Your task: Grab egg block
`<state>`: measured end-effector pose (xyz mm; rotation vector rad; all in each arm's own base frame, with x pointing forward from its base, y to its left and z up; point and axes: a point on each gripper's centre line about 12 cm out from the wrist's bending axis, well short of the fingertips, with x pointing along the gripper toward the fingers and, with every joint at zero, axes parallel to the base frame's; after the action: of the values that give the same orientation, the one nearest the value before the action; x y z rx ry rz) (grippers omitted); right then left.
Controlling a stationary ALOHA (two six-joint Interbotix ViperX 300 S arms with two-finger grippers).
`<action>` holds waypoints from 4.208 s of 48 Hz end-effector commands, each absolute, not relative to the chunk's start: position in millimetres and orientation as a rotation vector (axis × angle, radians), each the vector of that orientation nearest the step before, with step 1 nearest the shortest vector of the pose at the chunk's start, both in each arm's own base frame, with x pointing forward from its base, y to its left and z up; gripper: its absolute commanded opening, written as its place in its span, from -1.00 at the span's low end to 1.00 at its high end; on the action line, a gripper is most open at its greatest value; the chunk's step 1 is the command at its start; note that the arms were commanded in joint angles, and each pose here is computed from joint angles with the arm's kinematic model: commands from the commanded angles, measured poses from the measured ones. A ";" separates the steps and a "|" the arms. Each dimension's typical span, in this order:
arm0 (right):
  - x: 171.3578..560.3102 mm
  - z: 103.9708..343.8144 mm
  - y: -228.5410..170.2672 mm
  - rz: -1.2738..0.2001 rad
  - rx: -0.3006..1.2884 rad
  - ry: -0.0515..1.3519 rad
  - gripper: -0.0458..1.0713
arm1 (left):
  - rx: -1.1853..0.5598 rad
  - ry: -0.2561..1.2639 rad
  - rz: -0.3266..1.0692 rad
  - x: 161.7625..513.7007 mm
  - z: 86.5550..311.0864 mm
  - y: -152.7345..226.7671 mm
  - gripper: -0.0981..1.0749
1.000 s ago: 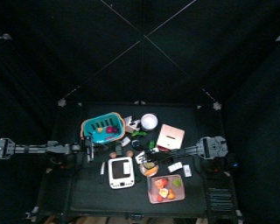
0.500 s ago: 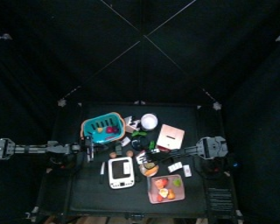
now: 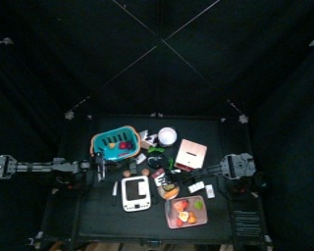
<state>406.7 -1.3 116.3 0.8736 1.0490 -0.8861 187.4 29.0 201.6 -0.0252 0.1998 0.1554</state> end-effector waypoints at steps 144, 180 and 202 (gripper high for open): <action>413.0 115.1 -34.0 -0.988 1.037 1.037 0.89 | -0.028 0.238 0.162 186.6 197.4 30.3 -0.04; 416.3 110.4 -38.0 -0.996 1.031 1.036 0.34 | -0.027 0.237 0.162 186.8 198.0 30.4 -0.04; 426.9 146.2 -47.7 -0.990 0.948 0.974 0.32 | -0.028 0.238 0.162 186.6 197.4 30.3 -0.04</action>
<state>420.6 -44.4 113.4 0.9341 1.0487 -1.0279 184.9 29.5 193.7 -0.0297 0.2503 0.1595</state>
